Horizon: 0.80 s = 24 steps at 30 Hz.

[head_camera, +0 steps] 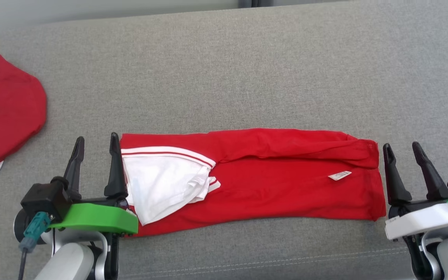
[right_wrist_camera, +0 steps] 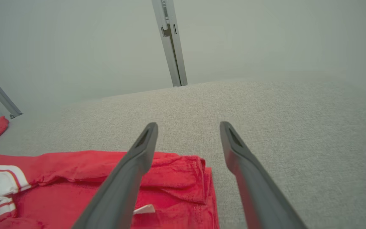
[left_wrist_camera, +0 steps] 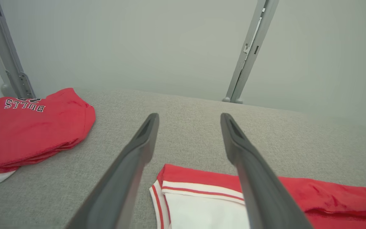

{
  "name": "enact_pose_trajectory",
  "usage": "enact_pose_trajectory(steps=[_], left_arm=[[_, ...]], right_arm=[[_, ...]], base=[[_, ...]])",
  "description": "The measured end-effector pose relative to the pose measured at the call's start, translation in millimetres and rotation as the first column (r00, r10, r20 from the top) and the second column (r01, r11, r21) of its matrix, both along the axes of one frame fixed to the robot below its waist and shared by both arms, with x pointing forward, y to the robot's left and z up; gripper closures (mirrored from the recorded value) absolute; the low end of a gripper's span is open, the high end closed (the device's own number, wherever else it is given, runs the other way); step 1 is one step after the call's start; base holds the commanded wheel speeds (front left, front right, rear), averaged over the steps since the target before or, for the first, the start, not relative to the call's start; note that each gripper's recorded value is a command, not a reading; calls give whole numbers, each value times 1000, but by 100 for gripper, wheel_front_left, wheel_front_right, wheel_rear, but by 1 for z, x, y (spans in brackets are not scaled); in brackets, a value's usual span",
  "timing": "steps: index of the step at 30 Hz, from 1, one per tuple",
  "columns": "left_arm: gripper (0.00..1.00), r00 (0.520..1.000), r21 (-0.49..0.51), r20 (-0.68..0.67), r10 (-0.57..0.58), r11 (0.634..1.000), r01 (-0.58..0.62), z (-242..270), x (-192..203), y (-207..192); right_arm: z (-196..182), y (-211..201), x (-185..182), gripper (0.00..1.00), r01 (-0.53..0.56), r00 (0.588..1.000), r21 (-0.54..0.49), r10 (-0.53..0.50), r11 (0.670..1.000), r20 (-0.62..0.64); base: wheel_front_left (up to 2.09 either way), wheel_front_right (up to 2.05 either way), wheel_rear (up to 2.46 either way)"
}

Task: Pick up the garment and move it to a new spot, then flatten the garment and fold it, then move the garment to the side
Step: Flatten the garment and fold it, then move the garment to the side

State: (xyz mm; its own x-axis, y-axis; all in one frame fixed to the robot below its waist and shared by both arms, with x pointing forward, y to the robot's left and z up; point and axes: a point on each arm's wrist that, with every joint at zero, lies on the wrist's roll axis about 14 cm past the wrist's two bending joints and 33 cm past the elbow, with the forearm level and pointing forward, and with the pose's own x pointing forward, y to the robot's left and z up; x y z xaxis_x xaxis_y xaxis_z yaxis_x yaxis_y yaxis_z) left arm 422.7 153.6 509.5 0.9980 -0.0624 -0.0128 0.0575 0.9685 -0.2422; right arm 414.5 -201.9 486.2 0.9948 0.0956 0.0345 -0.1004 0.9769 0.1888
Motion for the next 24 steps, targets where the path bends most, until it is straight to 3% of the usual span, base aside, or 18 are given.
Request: enact_pose_trajectory(steps=[13,24], left_arm=[[0,999,62,27,39,997,-41,-7,-29,9],[0,999,89,25,42,995,-44,-13,-33,15]], right_arm=[[-6,8,-30,0,-16,999,-4,16,1000,-31],[-6,10,-28,0,-22,999,-2,22,1000,-36]], base=[[0,0,0],[0,0,0]])
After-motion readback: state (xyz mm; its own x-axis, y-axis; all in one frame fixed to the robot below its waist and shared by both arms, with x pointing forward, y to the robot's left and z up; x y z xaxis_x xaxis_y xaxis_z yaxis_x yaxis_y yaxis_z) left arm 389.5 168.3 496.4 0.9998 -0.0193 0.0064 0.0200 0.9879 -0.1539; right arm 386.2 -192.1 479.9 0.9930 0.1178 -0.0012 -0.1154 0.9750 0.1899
